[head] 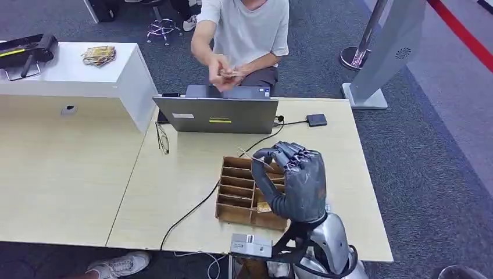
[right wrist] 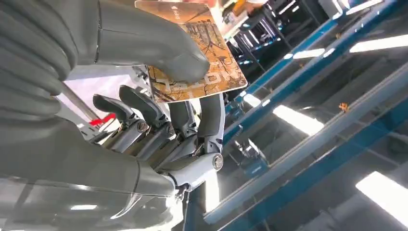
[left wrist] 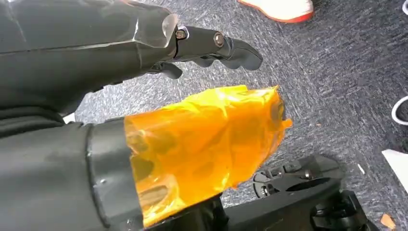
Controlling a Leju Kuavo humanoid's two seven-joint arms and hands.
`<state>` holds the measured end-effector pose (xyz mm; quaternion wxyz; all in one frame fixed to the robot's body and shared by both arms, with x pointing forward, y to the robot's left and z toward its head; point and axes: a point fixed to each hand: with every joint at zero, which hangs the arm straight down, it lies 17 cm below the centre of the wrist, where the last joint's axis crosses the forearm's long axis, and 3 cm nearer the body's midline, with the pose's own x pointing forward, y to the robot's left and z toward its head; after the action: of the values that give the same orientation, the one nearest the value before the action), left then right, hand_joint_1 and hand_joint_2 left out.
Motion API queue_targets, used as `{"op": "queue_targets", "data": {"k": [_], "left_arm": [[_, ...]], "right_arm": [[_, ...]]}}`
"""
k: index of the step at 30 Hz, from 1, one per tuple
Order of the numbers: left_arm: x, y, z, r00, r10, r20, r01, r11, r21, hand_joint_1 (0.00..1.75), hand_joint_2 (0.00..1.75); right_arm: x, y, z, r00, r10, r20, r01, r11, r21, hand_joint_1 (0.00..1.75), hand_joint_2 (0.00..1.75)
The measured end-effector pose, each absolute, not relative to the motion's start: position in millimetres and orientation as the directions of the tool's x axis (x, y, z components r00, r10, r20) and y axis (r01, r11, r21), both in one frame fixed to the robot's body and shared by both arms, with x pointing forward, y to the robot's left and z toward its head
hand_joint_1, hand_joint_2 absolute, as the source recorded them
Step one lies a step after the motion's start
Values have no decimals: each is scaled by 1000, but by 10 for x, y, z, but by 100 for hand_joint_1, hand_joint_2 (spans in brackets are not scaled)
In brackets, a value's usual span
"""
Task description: Pass the card to the sensor for recognition and then transmit it.
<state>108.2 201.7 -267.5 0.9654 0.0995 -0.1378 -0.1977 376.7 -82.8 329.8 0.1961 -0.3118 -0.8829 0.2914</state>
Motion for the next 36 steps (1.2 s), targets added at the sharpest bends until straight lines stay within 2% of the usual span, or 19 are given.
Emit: {"op": "queue_targets", "data": {"k": [20,36], "left_arm": [[1170,1924,-2658,843,-495,209,451,864,226,0,0],[1247,1871,-2636,794,-576,194,534,813,231,0,0]], "right_arm": [[4612,-532,3333,-652,747,133,418,500,-759,175,175],[5031,-297,3274,-607,782,144,371,438,-819,175,175]]}}
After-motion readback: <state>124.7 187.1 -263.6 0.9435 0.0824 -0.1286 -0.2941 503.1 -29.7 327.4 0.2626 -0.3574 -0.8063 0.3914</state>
